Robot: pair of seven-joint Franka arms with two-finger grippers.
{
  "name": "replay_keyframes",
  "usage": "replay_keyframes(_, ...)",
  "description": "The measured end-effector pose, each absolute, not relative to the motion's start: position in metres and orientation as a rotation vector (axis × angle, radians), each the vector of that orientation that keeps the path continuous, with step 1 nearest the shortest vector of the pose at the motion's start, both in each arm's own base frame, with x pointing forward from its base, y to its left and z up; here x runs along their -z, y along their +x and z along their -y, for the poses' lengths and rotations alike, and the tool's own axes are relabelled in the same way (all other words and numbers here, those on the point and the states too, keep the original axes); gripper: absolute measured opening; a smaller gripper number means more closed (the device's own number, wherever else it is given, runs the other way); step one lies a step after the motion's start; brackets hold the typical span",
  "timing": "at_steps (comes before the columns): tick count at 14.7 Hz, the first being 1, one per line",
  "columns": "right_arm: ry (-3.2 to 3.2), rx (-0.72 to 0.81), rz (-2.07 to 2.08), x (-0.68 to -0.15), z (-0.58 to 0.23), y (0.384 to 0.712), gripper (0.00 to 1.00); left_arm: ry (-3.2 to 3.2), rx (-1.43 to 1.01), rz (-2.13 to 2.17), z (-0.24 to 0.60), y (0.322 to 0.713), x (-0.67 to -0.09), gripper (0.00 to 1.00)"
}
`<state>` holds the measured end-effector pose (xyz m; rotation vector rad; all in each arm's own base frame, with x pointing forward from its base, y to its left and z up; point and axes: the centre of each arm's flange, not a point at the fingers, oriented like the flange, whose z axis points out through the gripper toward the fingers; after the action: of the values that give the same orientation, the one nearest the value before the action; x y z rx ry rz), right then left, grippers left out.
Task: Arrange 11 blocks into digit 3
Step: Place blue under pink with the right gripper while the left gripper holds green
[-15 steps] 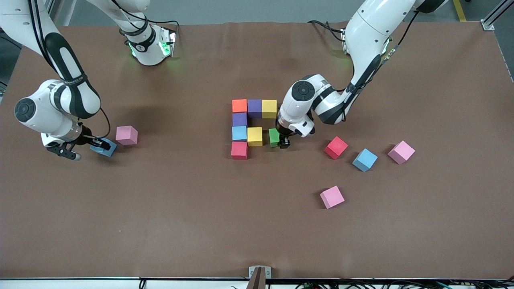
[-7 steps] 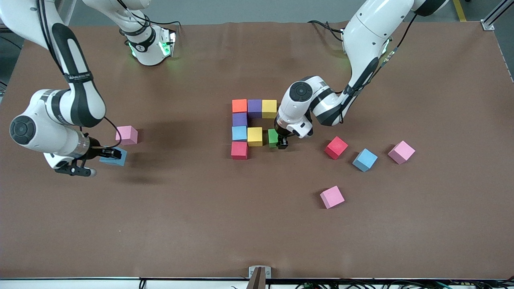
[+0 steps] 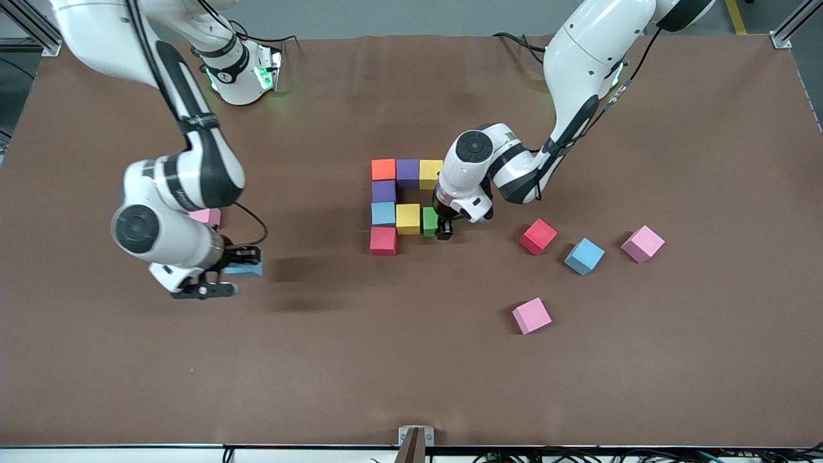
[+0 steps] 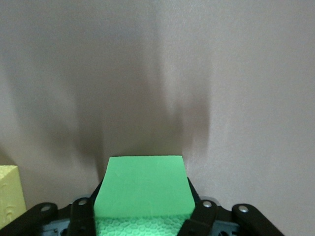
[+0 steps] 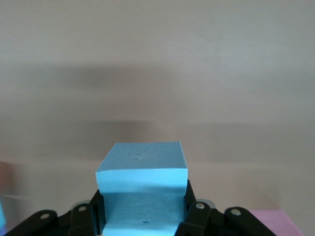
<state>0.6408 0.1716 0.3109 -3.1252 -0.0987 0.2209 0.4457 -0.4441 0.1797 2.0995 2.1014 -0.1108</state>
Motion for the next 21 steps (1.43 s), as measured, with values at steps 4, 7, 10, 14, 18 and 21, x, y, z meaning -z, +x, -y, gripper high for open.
replay_keyframes(4,-3.138,-0.202,0.120,-0.284,-0.245,0.658,0.60,2.102,0.112,-2.098,0.445,0.445,-0.180,0.59)
replay_keyframes(7,-3.147,-0.179,0.071,-0.268,-0.299,0.654,0.60,2.102,0.112,-2.098,0.446,0.445,-0.180,0.59)
replay_keyframes(10,-3.151,-0.146,-0.005,-0.266,-0.344,0.645,0.60,2.103,0.112,-2.097,0.446,0.445,-0.180,0.59)
replay_keyframes(14,-3.138,-0.088,-0.031,-0.259,-0.377,0.638,0.60,2.101,0.114,-2.095,0.446,0.445,-0.179,0.59)
replay_keyframes(18,-3.116,-0.022,-0.070,-0.244,-0.399,0.636,0.60,2.099,0.115,-2.093,0.447,0.445,-0.179,0.59)
replay_keyframes(21,-3.106,0.003,-0.085,-0.236,-0.409,0.636,0.60,2.099,0.116,-2.092,0.447,0.444,-0.179,0.59)
